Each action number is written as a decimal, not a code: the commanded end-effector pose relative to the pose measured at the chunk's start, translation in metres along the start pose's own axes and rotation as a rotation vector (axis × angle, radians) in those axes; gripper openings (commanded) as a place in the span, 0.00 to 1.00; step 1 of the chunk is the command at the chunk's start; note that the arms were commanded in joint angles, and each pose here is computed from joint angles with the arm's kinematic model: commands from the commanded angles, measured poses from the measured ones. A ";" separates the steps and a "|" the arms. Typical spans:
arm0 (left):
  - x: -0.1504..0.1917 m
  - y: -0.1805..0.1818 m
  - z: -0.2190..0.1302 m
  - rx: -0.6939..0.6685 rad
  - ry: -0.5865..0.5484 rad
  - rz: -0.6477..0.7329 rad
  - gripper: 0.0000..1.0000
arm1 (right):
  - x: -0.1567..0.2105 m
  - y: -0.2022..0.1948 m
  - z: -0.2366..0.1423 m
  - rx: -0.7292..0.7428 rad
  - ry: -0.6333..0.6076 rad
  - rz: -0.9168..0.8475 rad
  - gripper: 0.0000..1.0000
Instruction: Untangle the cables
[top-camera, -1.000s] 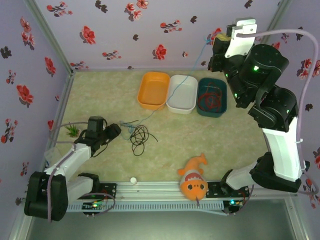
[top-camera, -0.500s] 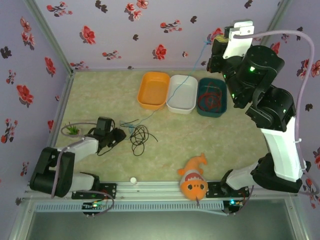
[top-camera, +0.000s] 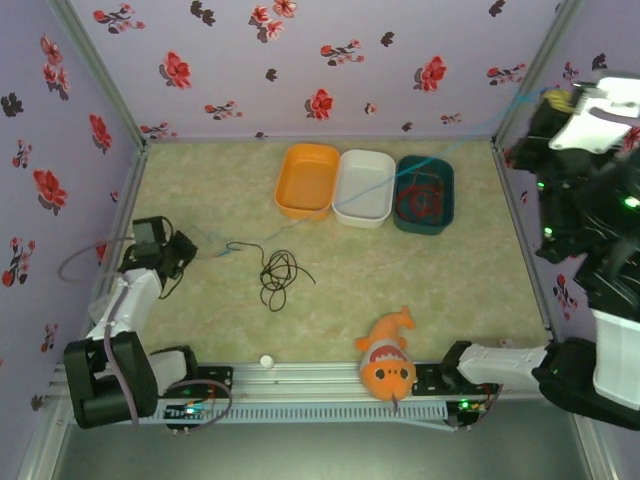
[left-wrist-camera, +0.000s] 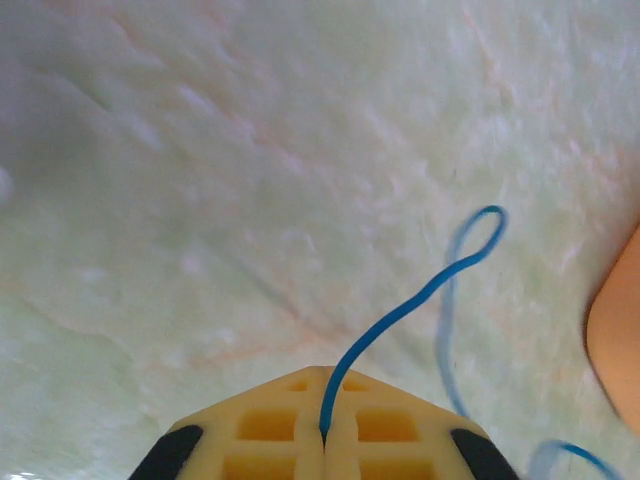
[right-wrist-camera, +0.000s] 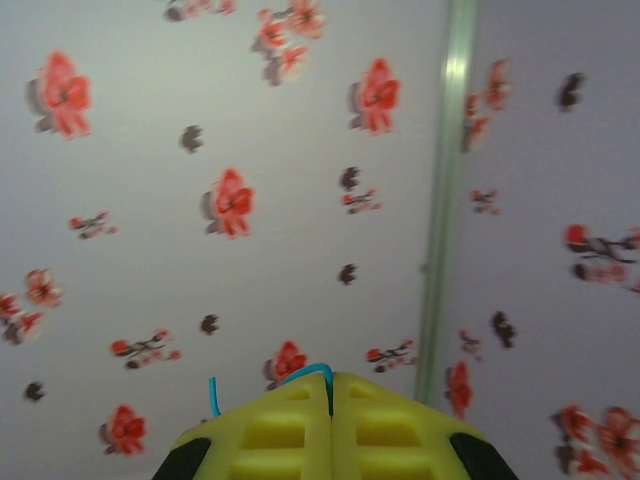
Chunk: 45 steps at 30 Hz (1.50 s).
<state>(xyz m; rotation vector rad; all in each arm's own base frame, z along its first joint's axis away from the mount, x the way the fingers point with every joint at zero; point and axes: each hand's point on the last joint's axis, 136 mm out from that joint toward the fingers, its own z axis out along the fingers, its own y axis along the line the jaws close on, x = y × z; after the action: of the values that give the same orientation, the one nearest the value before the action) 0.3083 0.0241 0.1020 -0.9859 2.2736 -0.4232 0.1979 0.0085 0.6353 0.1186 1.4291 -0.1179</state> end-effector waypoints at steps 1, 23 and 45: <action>-0.009 0.016 -0.016 -0.076 0.008 0.032 0.00 | -0.009 -0.045 -0.014 0.137 -0.018 0.017 0.00; -0.033 -0.113 -0.116 0.349 -0.093 0.306 0.00 | 0.027 0.107 0.044 -0.135 0.091 -0.090 0.00; 0.009 -0.128 -0.080 0.481 0.005 0.328 0.00 | 0.047 0.190 0.153 -0.233 0.048 0.104 0.00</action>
<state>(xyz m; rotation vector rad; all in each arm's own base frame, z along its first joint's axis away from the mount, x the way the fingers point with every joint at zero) 0.3199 -0.0560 0.2230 -0.3935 2.1536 -0.7252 0.3795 0.1829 0.5935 -0.0547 1.5302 0.0851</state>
